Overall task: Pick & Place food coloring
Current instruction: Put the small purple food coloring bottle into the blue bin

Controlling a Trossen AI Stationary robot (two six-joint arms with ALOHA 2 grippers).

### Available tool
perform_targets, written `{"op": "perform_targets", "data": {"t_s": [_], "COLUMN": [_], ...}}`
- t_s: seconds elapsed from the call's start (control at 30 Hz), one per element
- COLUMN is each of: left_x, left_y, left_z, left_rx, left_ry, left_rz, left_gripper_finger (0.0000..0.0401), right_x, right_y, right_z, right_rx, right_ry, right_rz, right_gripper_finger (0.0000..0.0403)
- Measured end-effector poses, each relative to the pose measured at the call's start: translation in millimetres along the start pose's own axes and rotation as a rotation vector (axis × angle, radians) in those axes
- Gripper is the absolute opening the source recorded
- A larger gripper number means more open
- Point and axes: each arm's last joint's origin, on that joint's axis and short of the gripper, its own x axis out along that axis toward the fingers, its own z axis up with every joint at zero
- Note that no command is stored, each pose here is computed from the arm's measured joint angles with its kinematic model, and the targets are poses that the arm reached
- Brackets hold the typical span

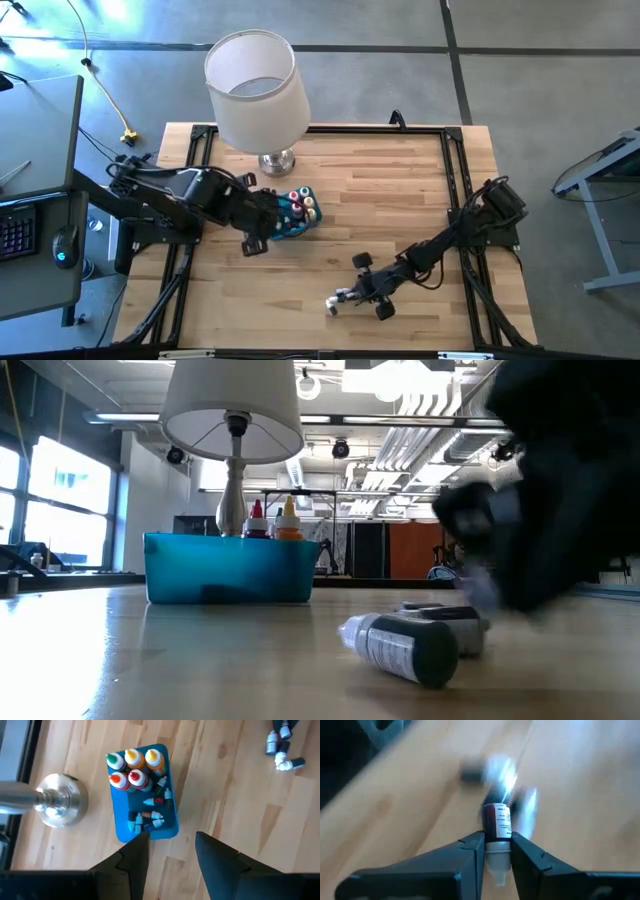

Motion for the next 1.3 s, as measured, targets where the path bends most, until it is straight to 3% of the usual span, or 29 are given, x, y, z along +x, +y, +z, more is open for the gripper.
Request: {"op": "perform_targets", "data": {"t_s": [0.07, 0.17, 0.27, 0.4, 0.57, 0.67, 0.83, 0.97, 1.07, 1.3], "left_x": [-7, -17, -27, -41, -53, -58, -62, -62, -61, -61], "left_y": [5, 14, 23, 34, 45, 49, 52, 52, 52, 51], "left_z": [-3, -7, -11, -19, -26, -30, -33, -33, -33, -33], "left_rx": [0.036, 0.082, 0.106, 0.133, 0.146, 0.141, 0.166, 0.166, 0.166, 0.169], "left_ry": [-0.026, -0.089, -0.155, -0.212, -0.265, -0.280, -0.289, -0.289, -0.284, -0.271], "left_rz": [0.004, 0.063, 0.129, 0.165, 0.205, 0.200, 0.196, 0.195, 0.183, 0.146], "left_gripper_finger": [0.0153, 0.0153, 0.0153, 0.0153, 0.0153, 0.0153, 0.0154, 0.0154, 0.0154, 0.0154], "right_x": [-7, -15, -21, -25, 2, 8, 38, 49, 62, 61], "right_y": [-3, -25, -58, -105, -148, -157, -172, -184, -188, -182], "right_z": [25, 67, 99, 135, 144, 161, 155, 160, 150, 160], "right_rx": [-0.082, -0.168, -0.102, 0.049, 0.096, 0.100, 0.107, 0.114, 0.096, 0.046], "right_ry": [-0.129, -0.297, -0.375, -0.488, -0.363, -0.320, -0.092, -0.003, 0.105, 0.101], "right_rz": [-0.106, -0.451, -0.665, -0.555, -0.526, -0.542, -0.569, -0.625, -0.644, -0.644], "right_gripper_finger": [0.0072, 0.0089, 0.0089, 0.0072, 0.0074, 0.0088, 0.0088, 0.0086, 0.0098, 0.0151]}}
